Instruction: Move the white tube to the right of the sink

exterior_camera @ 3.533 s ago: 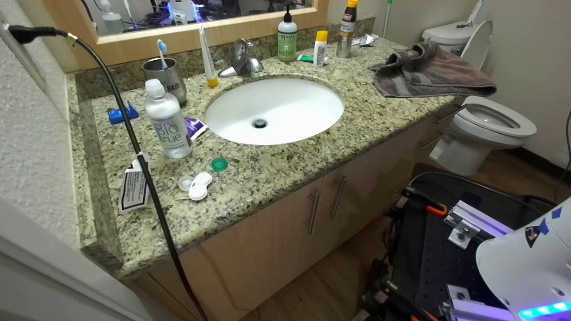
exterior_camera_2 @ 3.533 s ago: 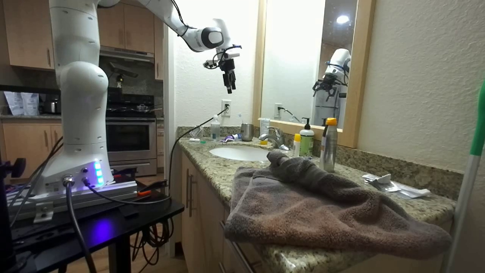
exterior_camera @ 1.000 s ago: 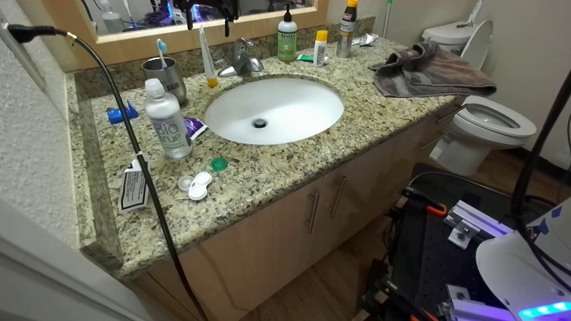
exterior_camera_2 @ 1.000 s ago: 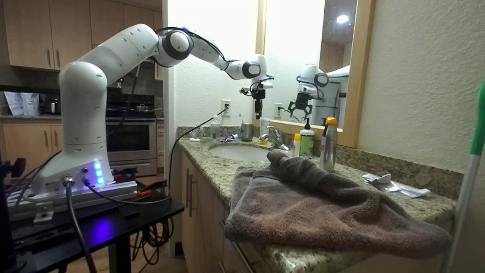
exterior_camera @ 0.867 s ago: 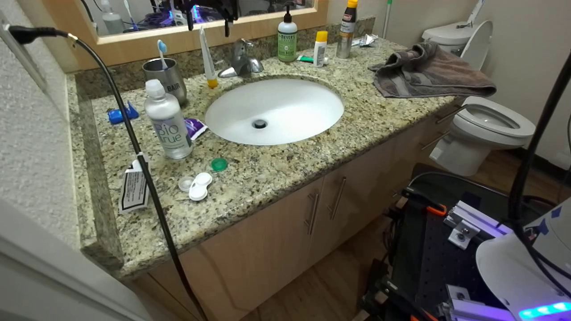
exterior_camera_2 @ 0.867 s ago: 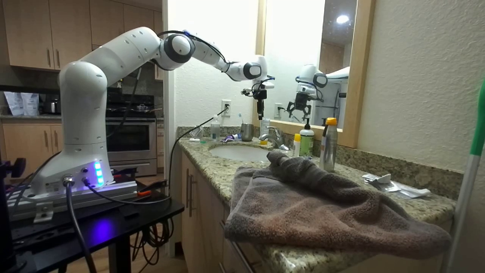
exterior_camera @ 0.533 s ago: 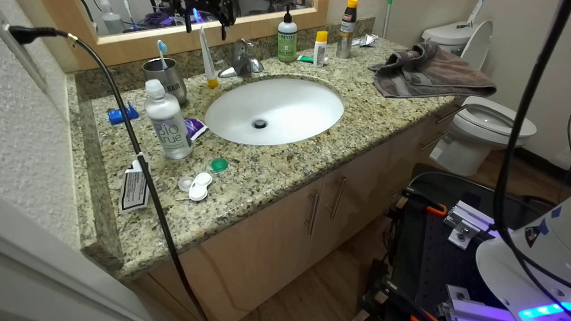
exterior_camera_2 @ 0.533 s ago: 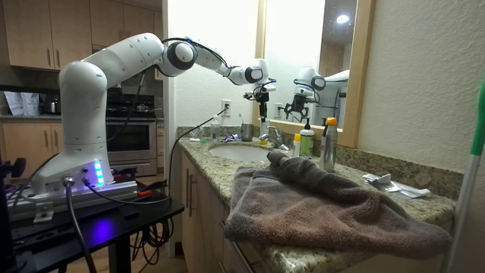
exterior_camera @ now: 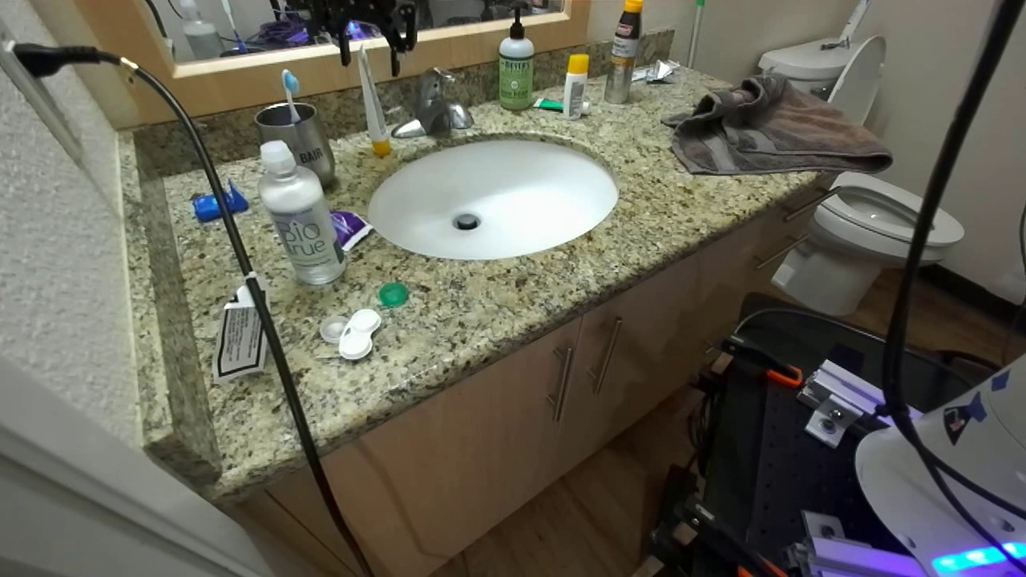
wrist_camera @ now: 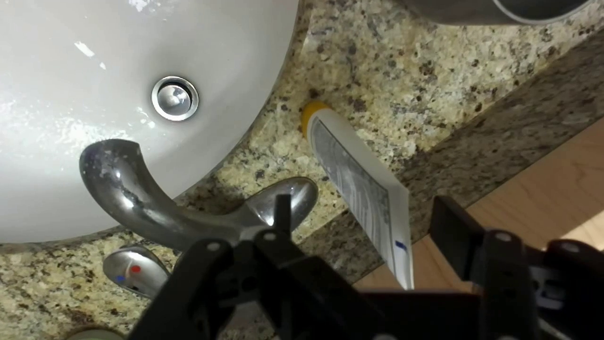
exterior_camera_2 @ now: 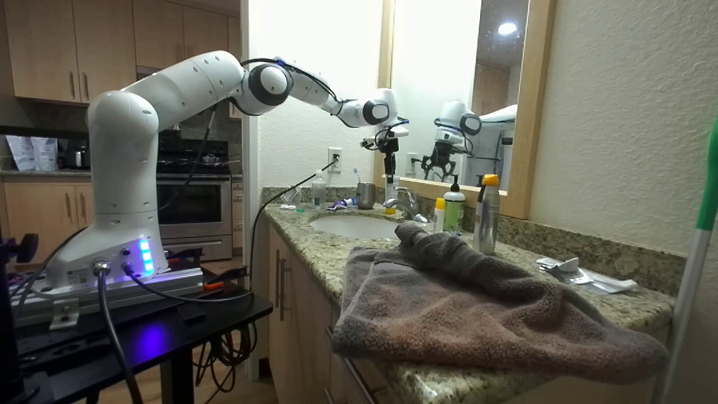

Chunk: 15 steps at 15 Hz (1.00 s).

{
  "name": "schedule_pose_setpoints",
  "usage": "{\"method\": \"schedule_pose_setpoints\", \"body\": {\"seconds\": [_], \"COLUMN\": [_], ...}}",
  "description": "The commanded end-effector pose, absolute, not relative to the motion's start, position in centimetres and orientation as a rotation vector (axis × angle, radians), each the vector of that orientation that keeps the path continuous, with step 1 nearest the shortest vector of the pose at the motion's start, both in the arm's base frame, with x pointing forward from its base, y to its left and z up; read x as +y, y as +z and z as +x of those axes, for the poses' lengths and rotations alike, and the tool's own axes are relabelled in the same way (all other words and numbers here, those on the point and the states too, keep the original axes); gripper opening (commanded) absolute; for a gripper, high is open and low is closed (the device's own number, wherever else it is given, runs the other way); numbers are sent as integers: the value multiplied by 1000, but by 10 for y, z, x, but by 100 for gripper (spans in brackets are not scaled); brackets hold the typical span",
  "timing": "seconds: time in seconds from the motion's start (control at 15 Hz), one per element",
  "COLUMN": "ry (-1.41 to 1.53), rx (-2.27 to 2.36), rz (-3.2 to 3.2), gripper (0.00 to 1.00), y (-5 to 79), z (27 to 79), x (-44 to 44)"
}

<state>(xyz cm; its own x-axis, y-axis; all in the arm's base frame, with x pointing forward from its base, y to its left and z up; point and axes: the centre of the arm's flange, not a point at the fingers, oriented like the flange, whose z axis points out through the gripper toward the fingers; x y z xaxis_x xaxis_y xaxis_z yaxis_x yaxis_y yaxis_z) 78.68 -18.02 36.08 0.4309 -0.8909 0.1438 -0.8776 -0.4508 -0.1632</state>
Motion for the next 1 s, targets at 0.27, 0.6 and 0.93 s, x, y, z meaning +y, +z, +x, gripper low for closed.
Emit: {"method": "schedule_pose_setpoints", "body": {"seconds": [0.27, 0.6, 0.93], "ry": [-304, -225, -212], "rx": [1636, 1721, 1754], "rz": [-2559, -2463, -2326], "gripper": [18, 0, 1], "y": [353, 344, 400], "z": [788, 789, 776], "x": [-191, -201, -193]}}
